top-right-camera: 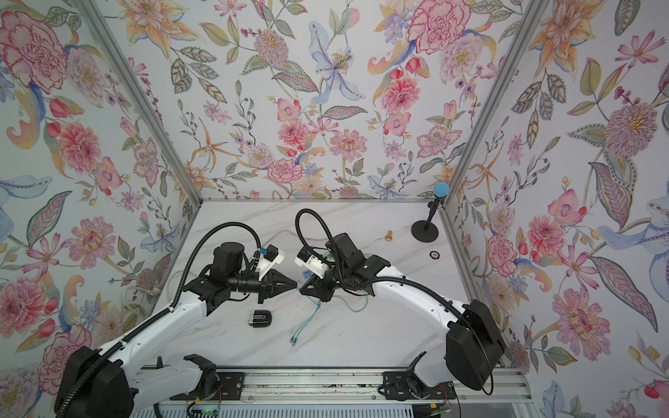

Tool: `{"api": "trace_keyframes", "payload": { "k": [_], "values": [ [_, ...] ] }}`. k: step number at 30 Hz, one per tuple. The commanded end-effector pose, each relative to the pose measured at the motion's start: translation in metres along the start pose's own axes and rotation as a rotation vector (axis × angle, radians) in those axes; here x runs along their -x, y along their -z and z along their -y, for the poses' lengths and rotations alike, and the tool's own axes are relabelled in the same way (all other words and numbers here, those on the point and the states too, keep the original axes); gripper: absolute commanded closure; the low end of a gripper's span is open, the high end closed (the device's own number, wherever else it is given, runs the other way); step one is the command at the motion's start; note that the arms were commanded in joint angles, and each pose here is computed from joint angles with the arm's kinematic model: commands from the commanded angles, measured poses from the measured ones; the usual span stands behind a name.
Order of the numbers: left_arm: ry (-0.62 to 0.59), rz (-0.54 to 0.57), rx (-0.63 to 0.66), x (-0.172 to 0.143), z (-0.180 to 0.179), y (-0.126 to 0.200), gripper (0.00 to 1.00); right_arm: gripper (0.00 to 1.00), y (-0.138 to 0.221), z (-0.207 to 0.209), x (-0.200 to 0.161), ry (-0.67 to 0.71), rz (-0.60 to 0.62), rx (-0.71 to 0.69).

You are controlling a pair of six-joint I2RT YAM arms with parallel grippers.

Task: Charge the electric shaver
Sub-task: Pick up the charging cable from the center of the board.

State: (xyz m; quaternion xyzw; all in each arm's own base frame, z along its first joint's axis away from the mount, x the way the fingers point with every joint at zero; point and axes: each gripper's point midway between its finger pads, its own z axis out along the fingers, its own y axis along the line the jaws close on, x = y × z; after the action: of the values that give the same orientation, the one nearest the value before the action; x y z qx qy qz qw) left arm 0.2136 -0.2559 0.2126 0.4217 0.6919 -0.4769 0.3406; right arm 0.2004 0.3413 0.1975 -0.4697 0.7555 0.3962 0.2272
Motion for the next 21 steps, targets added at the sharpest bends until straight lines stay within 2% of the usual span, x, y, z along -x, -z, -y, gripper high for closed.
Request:
{"api": "trace_keyframes", "payload": {
  "k": [1, 6, 15, 21],
  "values": [
    [-0.038, 0.017, -0.046, 0.013, 0.01, 0.001, 1.0, 0.71, 0.009, 0.006, 0.006, 0.029, 0.024, -0.027],
    [-0.047, 0.017, -0.052, 0.017, 0.012, 0.002, 1.0, 0.64, 0.015, 0.007, -0.003, 0.031, 0.011, 0.023],
    [-0.046, 0.006, -0.048, 0.017, 0.012, 0.003, 1.0, 0.64, 0.02, -0.012, 0.009, 0.099, 0.044, 0.157],
    [-0.047, 0.013, -0.05, 0.019, 0.013, 0.003, 1.0, 0.64, 0.019, -0.014, 0.012, 0.116, 0.048, 0.167]
  ]
}}
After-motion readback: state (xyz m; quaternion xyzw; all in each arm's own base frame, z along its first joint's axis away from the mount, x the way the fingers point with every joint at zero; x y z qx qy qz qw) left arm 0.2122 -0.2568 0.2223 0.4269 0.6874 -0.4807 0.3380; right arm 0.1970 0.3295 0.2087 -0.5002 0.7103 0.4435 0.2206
